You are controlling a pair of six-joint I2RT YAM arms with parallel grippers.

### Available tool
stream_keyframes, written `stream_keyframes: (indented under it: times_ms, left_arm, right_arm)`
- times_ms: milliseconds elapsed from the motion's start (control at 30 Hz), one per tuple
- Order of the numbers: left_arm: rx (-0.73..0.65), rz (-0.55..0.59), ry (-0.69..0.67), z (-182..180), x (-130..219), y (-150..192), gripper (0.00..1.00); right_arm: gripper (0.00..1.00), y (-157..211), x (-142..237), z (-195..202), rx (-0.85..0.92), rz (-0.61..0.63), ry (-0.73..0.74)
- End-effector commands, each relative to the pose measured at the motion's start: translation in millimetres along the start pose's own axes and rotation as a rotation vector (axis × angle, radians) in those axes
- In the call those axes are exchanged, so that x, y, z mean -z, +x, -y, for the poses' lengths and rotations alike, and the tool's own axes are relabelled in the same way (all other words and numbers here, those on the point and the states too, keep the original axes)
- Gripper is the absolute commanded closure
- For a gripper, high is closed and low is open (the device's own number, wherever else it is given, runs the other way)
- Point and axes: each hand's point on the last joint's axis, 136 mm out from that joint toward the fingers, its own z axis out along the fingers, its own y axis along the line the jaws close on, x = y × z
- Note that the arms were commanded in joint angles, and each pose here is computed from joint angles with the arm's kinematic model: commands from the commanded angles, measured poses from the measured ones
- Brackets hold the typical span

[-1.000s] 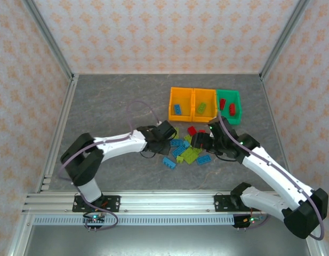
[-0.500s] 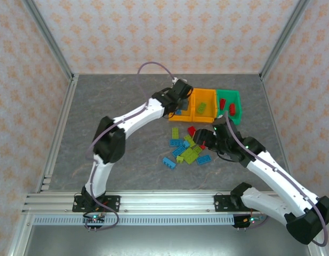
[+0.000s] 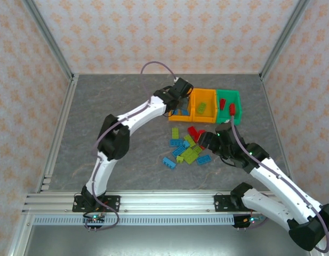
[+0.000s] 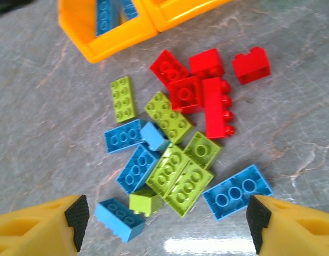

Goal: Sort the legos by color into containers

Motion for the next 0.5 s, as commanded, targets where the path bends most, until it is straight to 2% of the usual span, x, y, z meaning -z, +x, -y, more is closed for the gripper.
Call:
stream_keyframes:
  times_ms: [0,133,233,333,467]
  left_arm:
    - [0.027,0.152,0.102,11,85,-38,0.53]
    - [0.030,0.248,0.187,9,156,-16,0.53]
    - [-0.010,0.311,0.247,3,198,15,0.53]
    - [-0.071,0.329,0.258,-11,222,55,0.52]
    - [-0.101,0.317,0.182,-49,230,102,0.50]
  right_arm:
    - [0.19,-4,-7,18,-0.033,0.041,0.097]
    - [0.20,-9,-25,23,0.000,0.052,0.151]
    - [0.23,-7,-49,20,0.029,-0.004,0.166]
    - [0.30,-6,-73,16,0.047,-0.052,0.164]
    - [0.46,-4,-103,33,0.030,-0.111,0.231]
